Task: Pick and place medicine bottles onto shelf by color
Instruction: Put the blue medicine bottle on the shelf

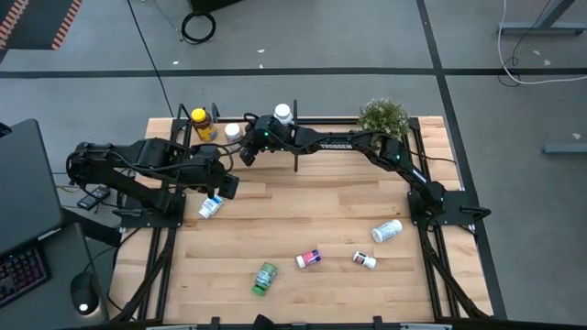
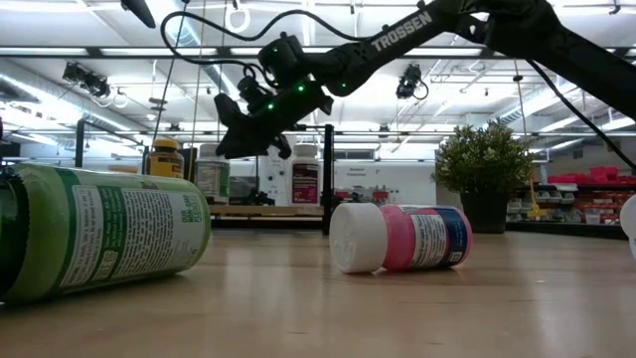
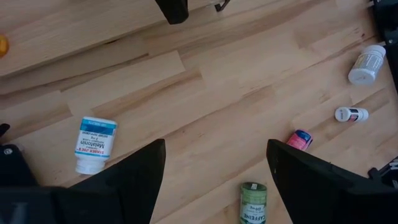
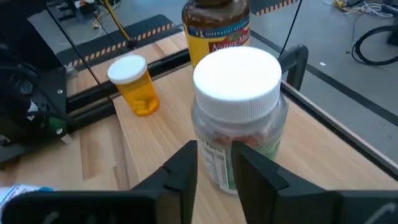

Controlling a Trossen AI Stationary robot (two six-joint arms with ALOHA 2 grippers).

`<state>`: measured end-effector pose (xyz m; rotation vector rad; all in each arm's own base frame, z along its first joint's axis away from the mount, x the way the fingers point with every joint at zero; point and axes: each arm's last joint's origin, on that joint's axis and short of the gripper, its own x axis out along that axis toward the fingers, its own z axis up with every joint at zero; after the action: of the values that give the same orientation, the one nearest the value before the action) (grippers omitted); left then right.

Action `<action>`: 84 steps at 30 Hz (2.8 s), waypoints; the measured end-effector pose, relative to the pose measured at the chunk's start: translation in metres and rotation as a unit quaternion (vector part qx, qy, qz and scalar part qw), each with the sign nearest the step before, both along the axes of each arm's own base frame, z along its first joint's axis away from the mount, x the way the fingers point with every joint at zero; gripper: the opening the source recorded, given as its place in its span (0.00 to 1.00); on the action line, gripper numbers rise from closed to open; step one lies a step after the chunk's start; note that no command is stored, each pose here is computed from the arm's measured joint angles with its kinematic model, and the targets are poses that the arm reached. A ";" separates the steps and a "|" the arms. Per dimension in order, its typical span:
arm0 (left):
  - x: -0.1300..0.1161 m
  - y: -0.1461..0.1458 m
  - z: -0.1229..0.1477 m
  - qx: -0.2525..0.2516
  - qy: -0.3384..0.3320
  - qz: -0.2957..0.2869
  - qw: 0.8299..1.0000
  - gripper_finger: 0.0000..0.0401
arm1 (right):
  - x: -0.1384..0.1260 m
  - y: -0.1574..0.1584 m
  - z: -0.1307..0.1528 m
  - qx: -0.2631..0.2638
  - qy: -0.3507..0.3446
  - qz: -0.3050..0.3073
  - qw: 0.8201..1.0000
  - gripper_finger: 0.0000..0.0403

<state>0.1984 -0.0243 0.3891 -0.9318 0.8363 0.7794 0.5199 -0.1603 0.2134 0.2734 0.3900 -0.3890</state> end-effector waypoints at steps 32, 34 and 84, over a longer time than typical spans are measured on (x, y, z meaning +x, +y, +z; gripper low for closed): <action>-0.001 -0.005 0.000 -0.022 0.006 -0.029 0.999 0.71 | 0.000 -0.006 0.021 0.048 -0.026 0.085 0.995 0.05; -0.002 -0.010 0.000 -0.027 0.008 -0.044 0.999 0.71 | 0.000 -0.002 0.021 0.049 -0.001 0.099 0.994 0.05; -0.044 -0.023 -0.176 -0.054 0.213 -0.066 0.973 0.53 | -0.118 0.089 0.139 0.038 0.253 0.301 0.919 0.41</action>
<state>0.1548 -0.0471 0.2135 -0.8046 1.3150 0.8368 0.4018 -0.0710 0.3520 0.1119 0.9690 0.1755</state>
